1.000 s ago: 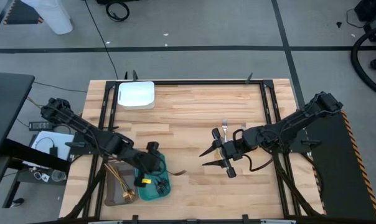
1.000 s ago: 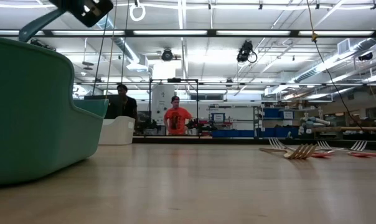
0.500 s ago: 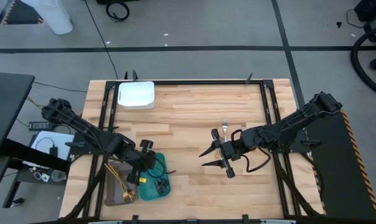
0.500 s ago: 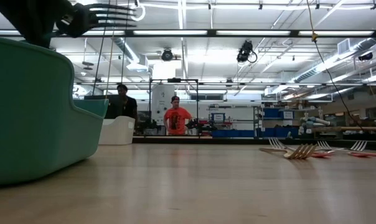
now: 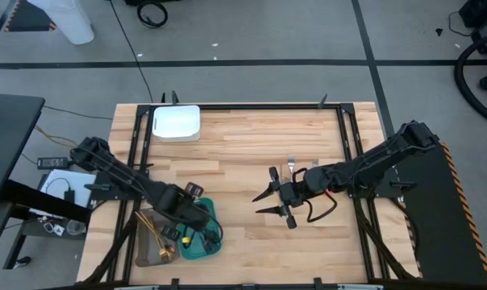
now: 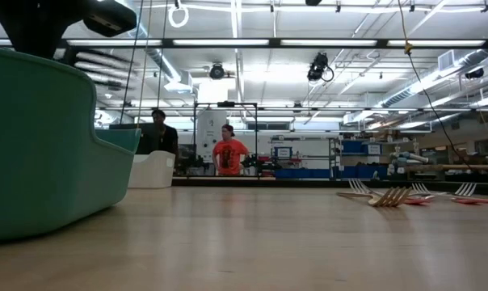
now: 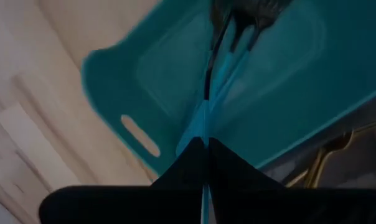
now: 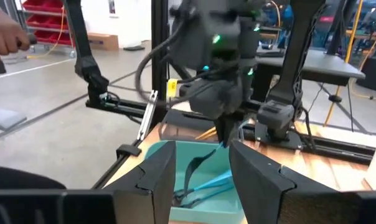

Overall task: Sort silverware by color (type)
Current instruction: Put the blue fork into the green bin

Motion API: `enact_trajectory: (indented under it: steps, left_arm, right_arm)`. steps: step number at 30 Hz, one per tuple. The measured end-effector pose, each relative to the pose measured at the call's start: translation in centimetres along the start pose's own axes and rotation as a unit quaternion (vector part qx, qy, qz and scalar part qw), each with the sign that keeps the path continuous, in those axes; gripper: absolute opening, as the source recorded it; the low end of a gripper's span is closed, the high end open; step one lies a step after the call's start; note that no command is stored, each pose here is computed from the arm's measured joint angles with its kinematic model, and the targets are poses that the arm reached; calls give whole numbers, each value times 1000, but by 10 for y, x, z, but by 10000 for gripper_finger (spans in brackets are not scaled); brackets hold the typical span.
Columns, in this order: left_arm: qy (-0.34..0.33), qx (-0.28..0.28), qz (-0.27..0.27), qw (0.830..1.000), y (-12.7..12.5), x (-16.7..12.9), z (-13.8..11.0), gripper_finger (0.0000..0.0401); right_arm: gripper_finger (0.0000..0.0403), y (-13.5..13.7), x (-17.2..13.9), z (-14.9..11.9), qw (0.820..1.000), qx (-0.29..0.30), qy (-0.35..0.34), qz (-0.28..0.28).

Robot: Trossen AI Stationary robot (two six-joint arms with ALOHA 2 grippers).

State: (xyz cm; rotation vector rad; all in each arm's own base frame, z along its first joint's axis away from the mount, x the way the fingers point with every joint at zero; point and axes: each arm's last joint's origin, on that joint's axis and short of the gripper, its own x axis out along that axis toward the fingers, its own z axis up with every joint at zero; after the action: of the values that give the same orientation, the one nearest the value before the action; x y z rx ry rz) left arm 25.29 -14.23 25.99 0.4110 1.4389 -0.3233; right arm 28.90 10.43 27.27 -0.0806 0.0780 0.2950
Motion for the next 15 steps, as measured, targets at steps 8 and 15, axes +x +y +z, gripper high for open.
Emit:
enact_trajectory:
  steps: [8, 15]
  left_arm:
    - [64, 75, -1, 995, -10, 23, 18, 14]
    - [87, 113, -1, 990, -17, 36, 24, 14]
  right_arm:
    - [160, 0, 0, 0, 1000, 2, -1, 0]
    - [160, -1, 0, 1, 1000, 1, -2, -1]
